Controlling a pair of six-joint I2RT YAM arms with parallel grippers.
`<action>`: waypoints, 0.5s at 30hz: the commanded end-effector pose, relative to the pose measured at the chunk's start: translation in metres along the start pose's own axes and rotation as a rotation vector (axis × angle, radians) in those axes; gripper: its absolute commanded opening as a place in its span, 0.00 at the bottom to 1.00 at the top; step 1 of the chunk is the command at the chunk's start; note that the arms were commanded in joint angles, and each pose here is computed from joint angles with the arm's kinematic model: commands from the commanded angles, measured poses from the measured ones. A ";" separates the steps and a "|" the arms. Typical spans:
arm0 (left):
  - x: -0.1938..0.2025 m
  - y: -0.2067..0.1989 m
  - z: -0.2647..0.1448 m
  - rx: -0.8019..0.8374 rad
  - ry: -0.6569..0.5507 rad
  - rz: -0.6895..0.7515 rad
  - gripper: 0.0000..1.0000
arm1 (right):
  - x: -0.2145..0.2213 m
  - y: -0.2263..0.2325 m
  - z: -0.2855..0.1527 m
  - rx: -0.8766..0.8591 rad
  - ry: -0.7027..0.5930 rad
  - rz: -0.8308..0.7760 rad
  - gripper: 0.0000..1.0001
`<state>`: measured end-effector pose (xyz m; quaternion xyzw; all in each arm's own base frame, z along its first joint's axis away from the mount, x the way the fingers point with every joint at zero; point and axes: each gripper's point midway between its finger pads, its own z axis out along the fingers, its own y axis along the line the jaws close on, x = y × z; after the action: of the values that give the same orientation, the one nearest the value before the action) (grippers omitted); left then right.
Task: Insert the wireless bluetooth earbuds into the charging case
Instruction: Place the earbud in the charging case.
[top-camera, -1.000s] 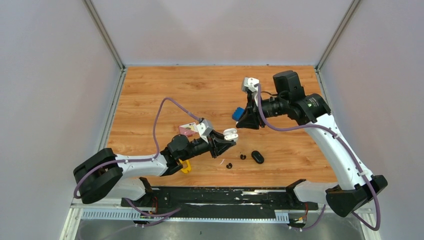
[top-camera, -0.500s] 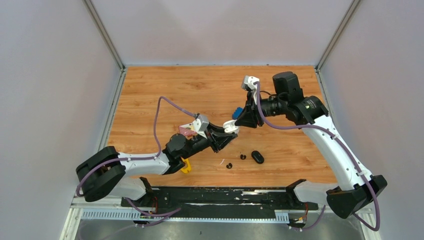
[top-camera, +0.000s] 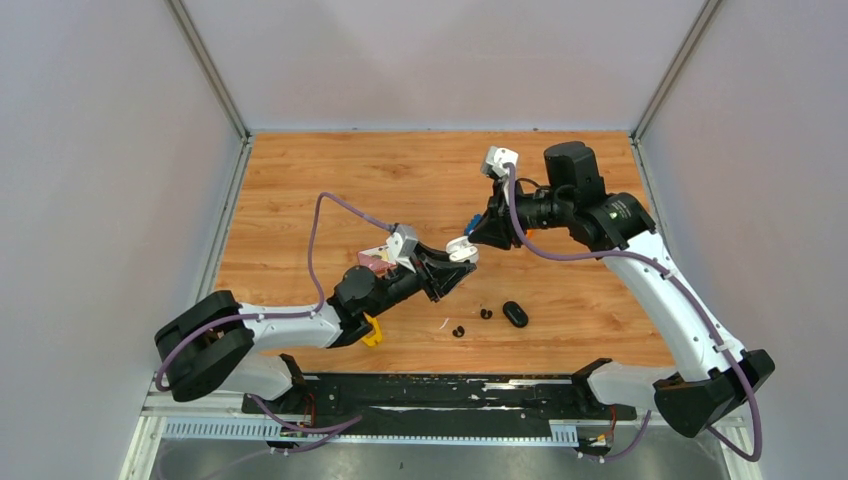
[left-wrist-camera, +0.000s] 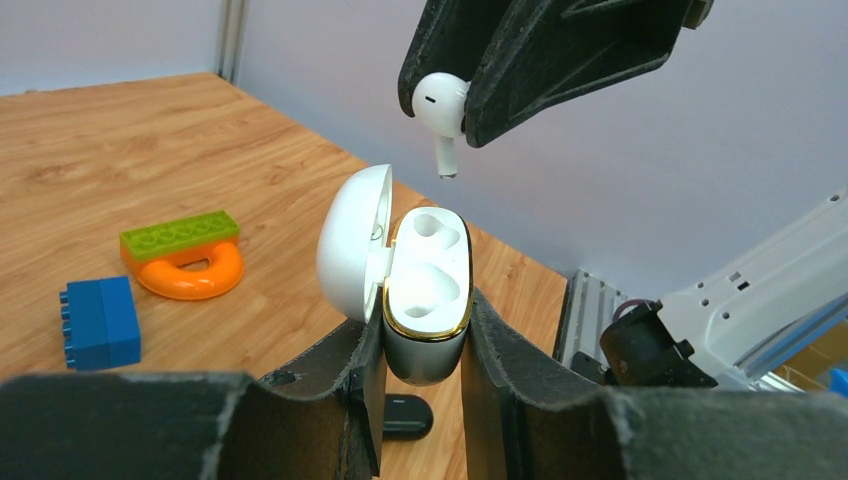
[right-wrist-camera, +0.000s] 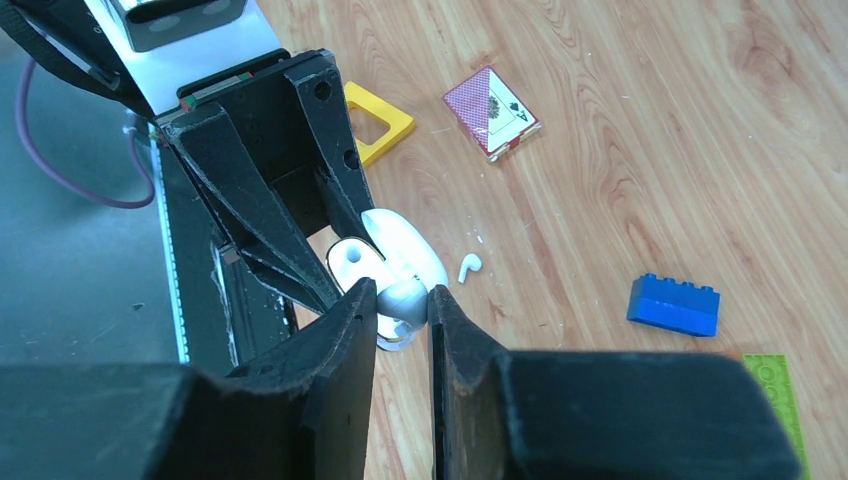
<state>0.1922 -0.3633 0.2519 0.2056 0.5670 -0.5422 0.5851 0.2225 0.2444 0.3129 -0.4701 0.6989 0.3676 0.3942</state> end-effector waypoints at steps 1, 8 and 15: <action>-0.023 -0.006 0.009 -0.007 -0.047 -0.014 0.00 | -0.020 -0.001 -0.006 0.045 -0.036 -0.130 0.18; -0.024 -0.004 0.010 -0.029 -0.031 -0.028 0.00 | -0.019 0.001 0.001 0.059 -0.004 -0.218 0.18; -0.031 -0.008 0.010 -0.016 -0.056 -0.035 0.00 | -0.016 0.001 0.005 0.054 0.011 -0.225 0.18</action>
<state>0.1972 -0.3637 0.2453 0.1945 0.5980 -0.5302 0.5687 0.2216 0.2536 0.3086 -0.5285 0.6712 0.3127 0.4152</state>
